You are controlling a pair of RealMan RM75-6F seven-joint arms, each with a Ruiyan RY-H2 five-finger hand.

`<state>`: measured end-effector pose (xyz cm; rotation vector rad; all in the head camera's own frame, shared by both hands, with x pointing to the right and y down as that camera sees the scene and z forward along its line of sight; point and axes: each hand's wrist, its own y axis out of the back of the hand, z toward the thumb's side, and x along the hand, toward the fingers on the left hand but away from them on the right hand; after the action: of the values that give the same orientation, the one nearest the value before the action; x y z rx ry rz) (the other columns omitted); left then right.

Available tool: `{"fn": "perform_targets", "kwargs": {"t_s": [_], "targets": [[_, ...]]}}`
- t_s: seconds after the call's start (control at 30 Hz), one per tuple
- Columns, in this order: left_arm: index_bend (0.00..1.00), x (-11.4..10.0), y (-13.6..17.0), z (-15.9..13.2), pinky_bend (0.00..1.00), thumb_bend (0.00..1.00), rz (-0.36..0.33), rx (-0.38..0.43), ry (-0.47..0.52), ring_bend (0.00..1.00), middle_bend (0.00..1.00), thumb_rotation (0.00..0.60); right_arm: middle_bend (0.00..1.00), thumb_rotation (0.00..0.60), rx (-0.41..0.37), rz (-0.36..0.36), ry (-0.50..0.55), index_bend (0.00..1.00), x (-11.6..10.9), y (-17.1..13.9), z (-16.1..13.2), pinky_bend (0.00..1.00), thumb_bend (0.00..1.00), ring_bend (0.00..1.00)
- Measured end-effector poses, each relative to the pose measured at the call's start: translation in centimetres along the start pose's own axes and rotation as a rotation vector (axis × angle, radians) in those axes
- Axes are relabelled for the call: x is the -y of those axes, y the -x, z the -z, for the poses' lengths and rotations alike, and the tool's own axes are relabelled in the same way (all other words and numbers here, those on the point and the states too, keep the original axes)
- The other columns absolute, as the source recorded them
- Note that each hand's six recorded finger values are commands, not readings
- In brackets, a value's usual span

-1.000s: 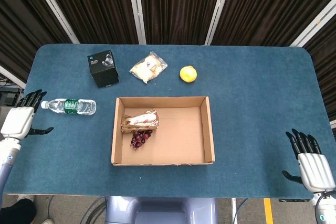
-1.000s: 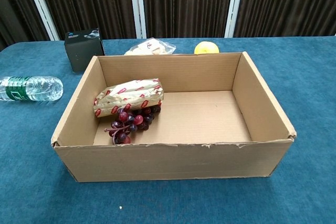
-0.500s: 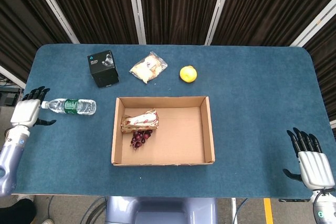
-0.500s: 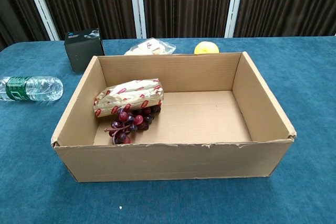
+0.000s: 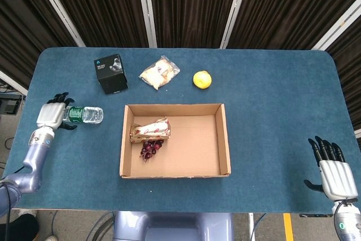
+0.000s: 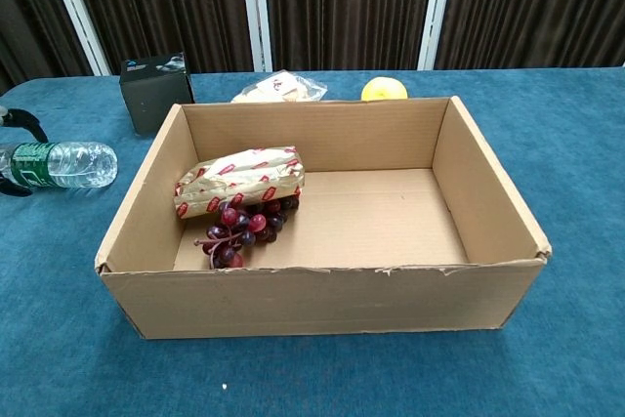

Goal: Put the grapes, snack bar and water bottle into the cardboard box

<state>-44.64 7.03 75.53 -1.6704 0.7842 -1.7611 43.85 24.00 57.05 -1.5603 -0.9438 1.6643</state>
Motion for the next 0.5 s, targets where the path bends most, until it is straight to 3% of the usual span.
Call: {"fn": "perform_targets", "kwargs": {"t_s": [0.1, 0.2, 0.3, 0.5], "targets": [[0.71, -0.2, -0.2, -0.9, 0.57, 0.52, -0.045, 0.007, 0.02, 0.48, 0.5, 0.6, 0.0, 0.6, -0.006, -0.007, 0.0, 0.0, 0.1, 0.0, -0.1, 0.0, 0.0, 0.0], [0.85, -0.7, -0.1, -2.1, 0.63, 0.68, -0.128, 0.014, 0.046, 0.61, 0.64, 0.6, 0.0, 0.6, -0.011, -0.006, 0.001, 0.0, 0.0, -0.1, -0.1, 0.0, 0.0, 0.0], [0.88, -1.3, 0.1, -3.1, 0.66, 0.74, -0.219, 0.02, 0.075, 0.65, 0.69, 0.6, 0.0, 0.6, -0.014, -0.005, 0.004, 0.0, 0.0, -0.2, -0.1, 0.0, 0.0, 0.0], [0.88, -3.4, 1.4, -3.6, 0.67, 0.77, -0.38, 0.051, 0.145, 0.67, 0.74, 0.6, 0.0, 0.6, -0.018, -0.003, 0.014, 0.0, -0.3, -0.4, 0.0, 0.0, 0.0, 0.0]]}}
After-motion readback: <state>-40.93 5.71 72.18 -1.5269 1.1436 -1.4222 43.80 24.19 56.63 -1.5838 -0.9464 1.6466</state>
